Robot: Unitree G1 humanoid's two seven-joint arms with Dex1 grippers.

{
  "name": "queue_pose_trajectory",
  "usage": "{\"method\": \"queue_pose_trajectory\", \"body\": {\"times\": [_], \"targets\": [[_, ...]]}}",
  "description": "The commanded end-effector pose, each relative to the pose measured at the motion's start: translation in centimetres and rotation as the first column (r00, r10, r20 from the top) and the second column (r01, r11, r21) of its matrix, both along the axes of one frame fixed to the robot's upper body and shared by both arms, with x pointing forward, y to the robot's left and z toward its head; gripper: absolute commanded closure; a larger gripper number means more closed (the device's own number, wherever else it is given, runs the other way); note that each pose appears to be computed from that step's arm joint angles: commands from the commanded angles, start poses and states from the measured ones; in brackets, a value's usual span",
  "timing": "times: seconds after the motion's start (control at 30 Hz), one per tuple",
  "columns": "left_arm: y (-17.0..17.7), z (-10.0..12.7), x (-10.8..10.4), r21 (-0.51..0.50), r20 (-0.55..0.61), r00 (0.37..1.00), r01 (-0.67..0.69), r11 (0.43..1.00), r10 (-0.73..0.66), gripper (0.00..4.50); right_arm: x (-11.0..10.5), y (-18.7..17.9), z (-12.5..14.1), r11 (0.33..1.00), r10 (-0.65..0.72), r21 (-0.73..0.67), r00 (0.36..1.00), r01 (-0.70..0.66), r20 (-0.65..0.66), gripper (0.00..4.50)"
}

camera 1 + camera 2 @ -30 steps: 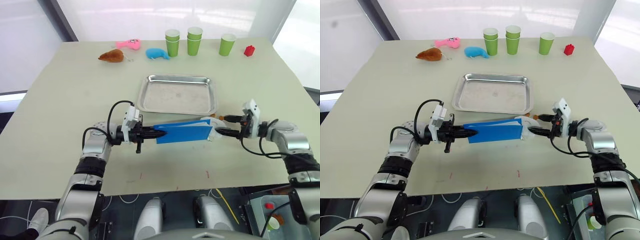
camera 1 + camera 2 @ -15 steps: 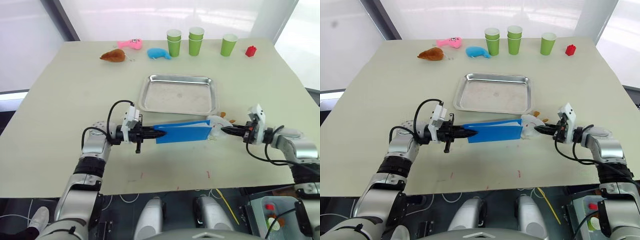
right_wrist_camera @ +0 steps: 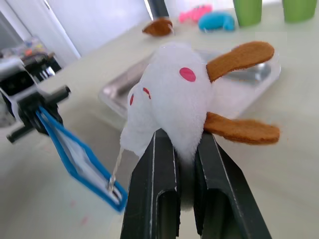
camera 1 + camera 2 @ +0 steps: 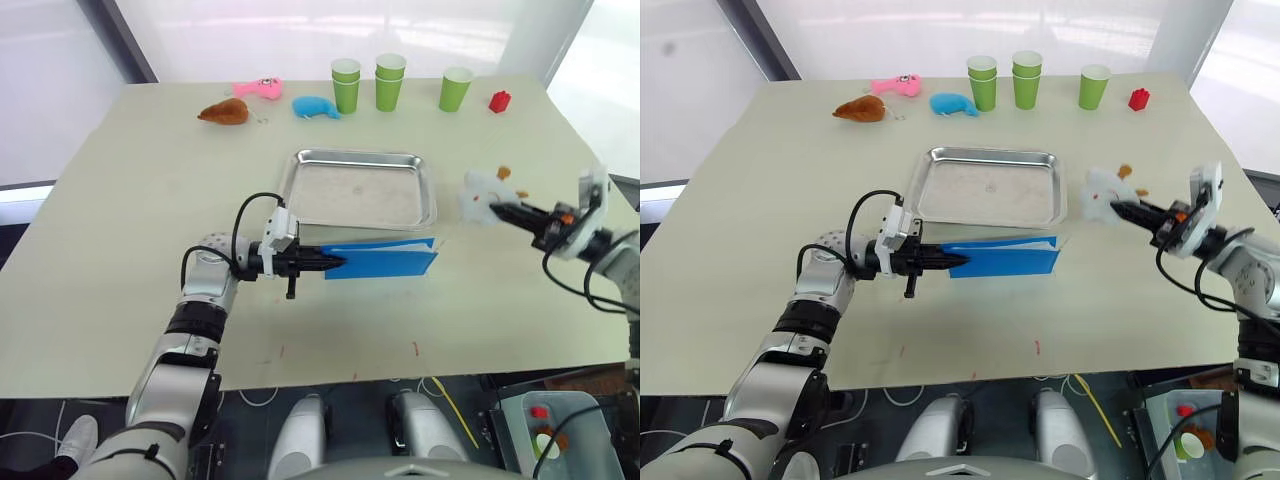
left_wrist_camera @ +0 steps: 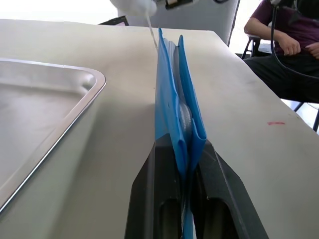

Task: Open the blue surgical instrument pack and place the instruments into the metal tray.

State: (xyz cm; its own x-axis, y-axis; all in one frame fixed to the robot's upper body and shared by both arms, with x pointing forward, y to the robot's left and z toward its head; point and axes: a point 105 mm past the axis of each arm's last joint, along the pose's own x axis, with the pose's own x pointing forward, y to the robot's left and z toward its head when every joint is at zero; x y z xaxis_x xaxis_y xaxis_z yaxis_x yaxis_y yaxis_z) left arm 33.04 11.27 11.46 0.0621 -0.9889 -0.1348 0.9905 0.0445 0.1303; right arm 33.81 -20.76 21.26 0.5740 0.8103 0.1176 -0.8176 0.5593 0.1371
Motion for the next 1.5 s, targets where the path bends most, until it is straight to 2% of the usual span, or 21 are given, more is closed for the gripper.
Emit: {"method": "queue_pose_trajectory", "body": {"times": [0.03, 0.27, 0.57, 0.7, 0.87, 1.0, 1.13, 1.2, 1.27, 1.3, 1.37, 1.5], "targets": [[-0.2, -0.5, 0.0, 0.035, 0.007, 1.000, 0.020, 0.999, -0.021, 4.50, -0.8, 1.6, 3.4, 0.998, 0.046, 0.048, 0.993, -0.052, 0.110, 4.43], [-0.6, -1.0, 0.1, 0.038, -0.002, 1.000, 0.024, 0.999, -0.023, 4.50, -1.5, 7.8, 5.2, 0.983, 0.175, 0.014, 0.965, -0.181, 0.193, 4.43], [-0.6, -1.2, 0.1, 0.041, -0.005, 1.000, 0.023, 0.999, -0.023, 4.50, -1.8, 16.4, 3.9, 0.965, 0.262, -0.117, 0.915, -0.236, 0.306, 4.43], [-0.6, -1.2, 0.2, 0.042, -0.003, 1.000, 0.020, 0.999, -0.020, 4.50, -1.6, 18.4, 3.6, 0.967, 0.249, -0.147, 0.897, -0.208, 0.366, 4.43], [-0.6, -1.2, 0.2, 0.042, -0.002, 1.000, 0.019, 0.999, -0.019, 4.50, -2.4, 18.7, 3.5, 0.964, 0.264, -0.138, 0.882, -0.228, 0.390, 4.43], [-0.5, -1.3, 0.2, 0.042, -0.006, 1.000, 0.013, 0.999, -0.013, 4.50, -4.5, 17.9, 1.3, 0.915, 0.392, -0.247, 0.847, -0.318, 0.361, 4.43], [-0.5, -1.4, 0.3, 0.042, -0.011, 1.000, 0.007, 0.999, -0.006, 4.50, -7.0, 17.7, -2.6, 0.814, 0.542, -0.414, 0.788, -0.407, 0.293, 4.43], [-0.5, -1.4, 0.3, 0.041, -0.012, 1.000, 0.005, 0.999, -0.005, 4.50, -7.5, 17.7, -4.2, 0.772, 0.582, -0.476, 0.770, -0.421, 0.262, 4.43], [-0.6, -1.4, 0.4, 0.038, -0.011, 1.000, 0.004, 0.999, -0.004, 4.50, -7.1, 18.0, -5.5, 0.761, 0.567, -0.534, 0.778, -0.369, 0.270, 4.43], [-0.6, -1.4, 0.3, 0.037, -0.011, 1.000, 0.004, 0.999, -0.004, 4.50, -7.1, 18.1, -6.1, 0.746, 0.574, -0.566, 0.770, -0.352, 0.278, 3.87], [-0.6, -1.4, 0.3, 0.036, -0.011, 1.000, 0.003, 0.999, -0.003, 4.50, -7.5, 18.2, -6.8, 0.717, 0.601, -0.608, 0.745, -0.342, 0.290, 3.29], [-0.4, -1.5, 0.2, 0.038, -0.015, 1.000, 0.003, 0.999, -0.003, 4.50, -7.8, 18.3, -6.2, 0.730, 0.601, -0.599, 0.726, -0.329, 0.334, 1.19]]}}
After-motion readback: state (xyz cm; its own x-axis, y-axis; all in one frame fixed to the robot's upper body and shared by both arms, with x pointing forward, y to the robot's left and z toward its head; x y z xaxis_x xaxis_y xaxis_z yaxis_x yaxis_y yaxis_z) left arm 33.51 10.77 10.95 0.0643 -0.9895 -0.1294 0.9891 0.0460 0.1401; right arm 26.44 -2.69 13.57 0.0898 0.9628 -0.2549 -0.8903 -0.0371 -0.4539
